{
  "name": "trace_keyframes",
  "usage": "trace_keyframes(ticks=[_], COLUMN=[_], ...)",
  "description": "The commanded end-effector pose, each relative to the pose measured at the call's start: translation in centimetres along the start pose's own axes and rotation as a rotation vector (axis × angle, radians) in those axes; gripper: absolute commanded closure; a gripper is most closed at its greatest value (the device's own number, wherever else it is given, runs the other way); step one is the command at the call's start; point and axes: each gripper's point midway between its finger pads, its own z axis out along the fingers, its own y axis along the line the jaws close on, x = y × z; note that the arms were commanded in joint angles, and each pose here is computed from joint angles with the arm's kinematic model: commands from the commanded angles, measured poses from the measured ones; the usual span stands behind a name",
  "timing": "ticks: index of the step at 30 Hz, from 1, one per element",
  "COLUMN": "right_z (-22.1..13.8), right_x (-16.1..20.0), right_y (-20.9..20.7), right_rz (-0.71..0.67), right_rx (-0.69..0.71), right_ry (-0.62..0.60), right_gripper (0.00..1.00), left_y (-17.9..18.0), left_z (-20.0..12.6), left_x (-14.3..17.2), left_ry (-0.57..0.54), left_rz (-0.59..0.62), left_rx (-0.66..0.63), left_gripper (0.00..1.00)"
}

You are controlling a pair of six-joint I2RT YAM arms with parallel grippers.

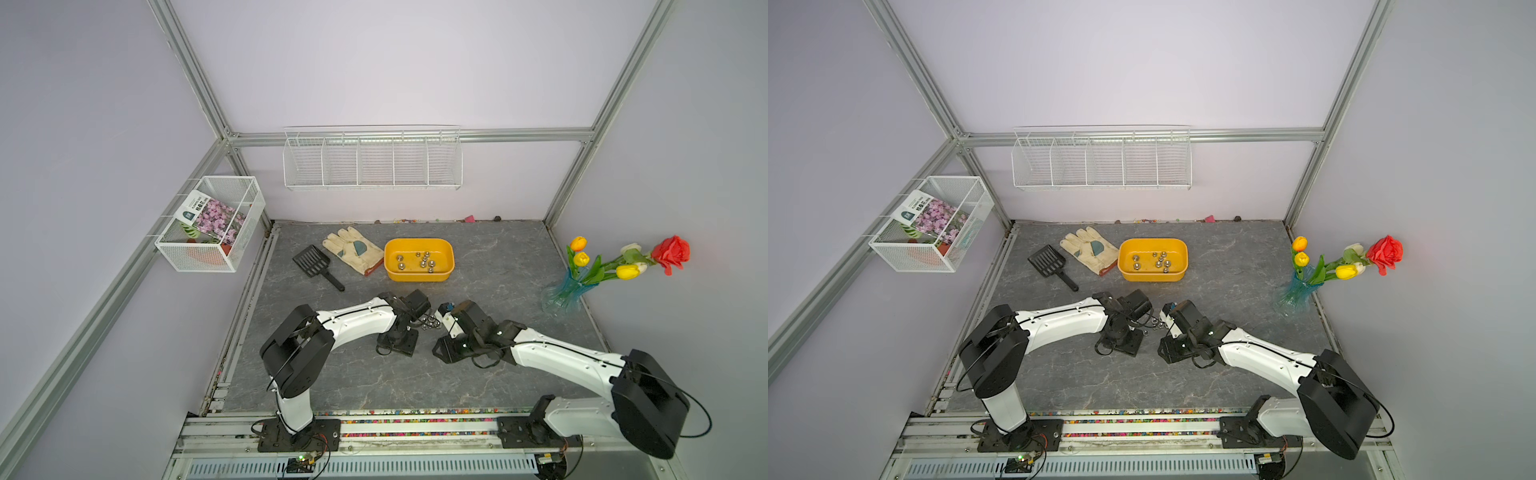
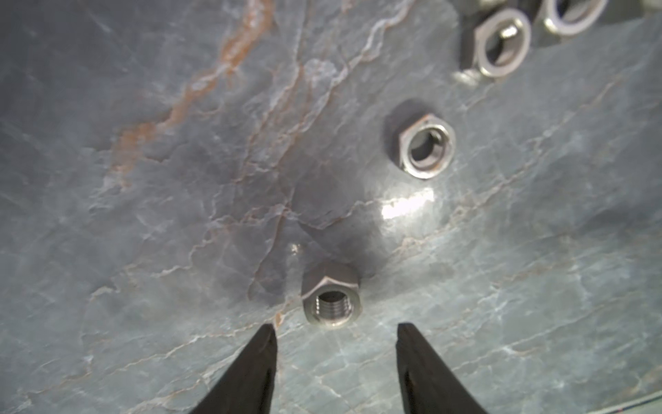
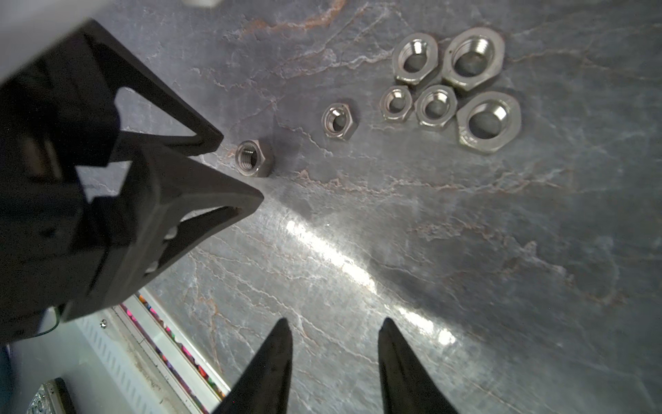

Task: Put the nuts on the desktop into the storage box
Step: Pick up the nut from the center of the board.

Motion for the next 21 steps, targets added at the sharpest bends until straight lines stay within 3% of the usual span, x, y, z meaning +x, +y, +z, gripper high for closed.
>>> trace_keyframes(ticks=[1,15,21], right_z=[0.7,0.8,0.8], right_x=[0.7,0.7,0.7], right_y=[-0.6,-0.7,-0.7], right_rz=[0.011,0.013,0.014], right_rx=[0.021,0.024,0.025], right_ry=[0.011,0.014,0.013], right_gripper=[0.57,0.57,0.58], left_y=[0.4,0.8,1.0], left_z=[0.8,2.6,3.0], left_x=[-0.3,-0.4,-0.3], left_ry=[-0.010,-0.002,0.006], left_rz=[-0.019,-0.033,-0.034], left_rx=[-0.030,-0.058,-0.068], left_gripper=[0.43,0.49,0.60])
